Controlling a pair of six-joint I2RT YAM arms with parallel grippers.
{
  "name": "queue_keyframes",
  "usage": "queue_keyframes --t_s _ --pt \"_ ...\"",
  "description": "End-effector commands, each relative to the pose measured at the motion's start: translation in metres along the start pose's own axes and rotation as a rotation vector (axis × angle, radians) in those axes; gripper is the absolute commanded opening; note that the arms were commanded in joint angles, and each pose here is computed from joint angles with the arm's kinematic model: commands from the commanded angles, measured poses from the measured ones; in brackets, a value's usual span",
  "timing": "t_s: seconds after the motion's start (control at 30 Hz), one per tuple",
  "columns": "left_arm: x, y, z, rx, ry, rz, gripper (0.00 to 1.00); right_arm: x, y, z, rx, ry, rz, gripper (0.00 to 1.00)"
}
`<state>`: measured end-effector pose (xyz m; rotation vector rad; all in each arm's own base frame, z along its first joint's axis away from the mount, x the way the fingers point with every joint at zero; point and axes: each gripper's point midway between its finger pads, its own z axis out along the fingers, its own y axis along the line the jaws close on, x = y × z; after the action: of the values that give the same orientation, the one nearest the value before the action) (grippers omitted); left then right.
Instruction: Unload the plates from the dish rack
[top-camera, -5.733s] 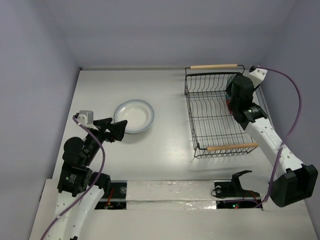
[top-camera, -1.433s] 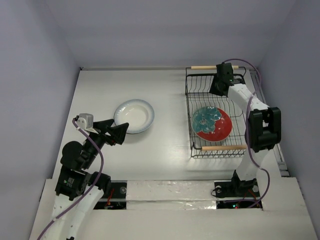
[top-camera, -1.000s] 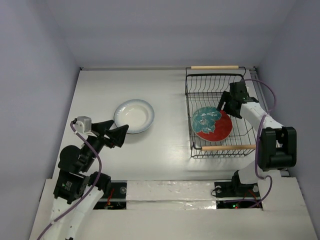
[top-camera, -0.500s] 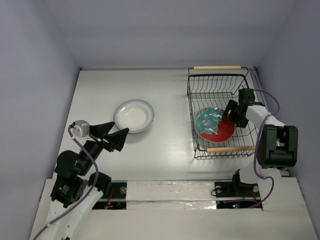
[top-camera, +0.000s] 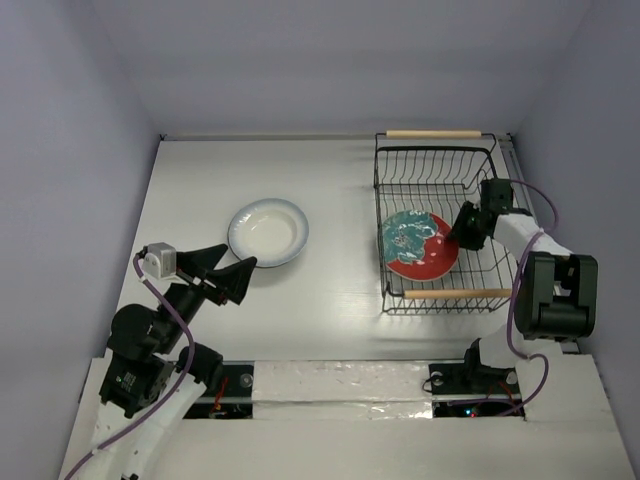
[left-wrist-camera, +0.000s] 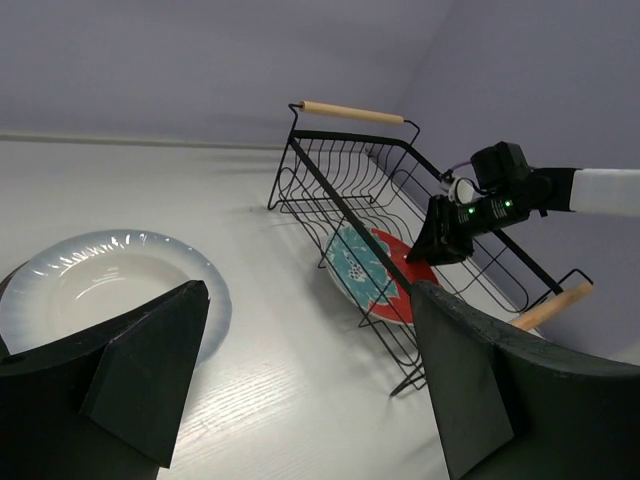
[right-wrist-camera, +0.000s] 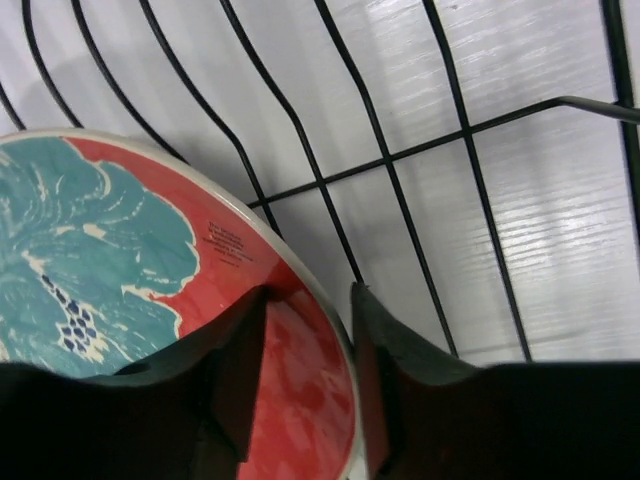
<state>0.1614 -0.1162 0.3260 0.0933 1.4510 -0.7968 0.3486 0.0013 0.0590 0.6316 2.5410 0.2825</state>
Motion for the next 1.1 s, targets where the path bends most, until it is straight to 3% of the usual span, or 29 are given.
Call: queue_keyframes --t_s 0.0,0.17,0.2,0.23,0.37,0.47,0.6,0.7,1.07 --pt "-0.007 -0.004 0.001 0.018 -0.028 0.000 0.80 -0.011 0.024 -0.019 -0.112 -0.049 0.057 0.39" --pt "-0.007 -0.003 0.001 0.011 -0.027 0.000 0.80 -0.017 0.033 -0.026 -0.170 -0.113 0.060 0.23" --pt "-0.006 -0.002 0.002 0.009 -0.024 -0.001 0.80 -0.017 0.035 -0.027 -0.185 -0.122 0.067 0.13" --pt "-0.005 -0.002 0.002 0.008 -0.021 -0.001 0.80 -0.018 0.041 -0.031 -0.222 -0.141 0.060 0.11" --pt "-0.005 -0.002 0.003 0.007 -0.016 -0.003 0.80 -0.027 0.057 -0.043 -0.323 -0.217 0.049 0.10" --pt "-0.003 -0.001 0.005 0.002 -0.009 -0.003 0.80 -0.028 0.065 -0.045 -0.381 -0.234 0.040 0.16" --pt "-0.001 0.000 0.007 -0.001 0.002 -0.006 0.80 -0.023 0.069 -0.039 -0.420 -0.230 0.058 0.41" --pt "0.001 0.001 0.008 -0.003 0.011 -0.005 0.79 -0.020 0.068 -0.034 -0.420 -0.211 0.096 0.48" --pt "0.004 0.003 0.011 -0.015 0.022 -0.008 0.79 -0.002 0.055 -0.003 -0.350 -0.093 0.170 0.49"
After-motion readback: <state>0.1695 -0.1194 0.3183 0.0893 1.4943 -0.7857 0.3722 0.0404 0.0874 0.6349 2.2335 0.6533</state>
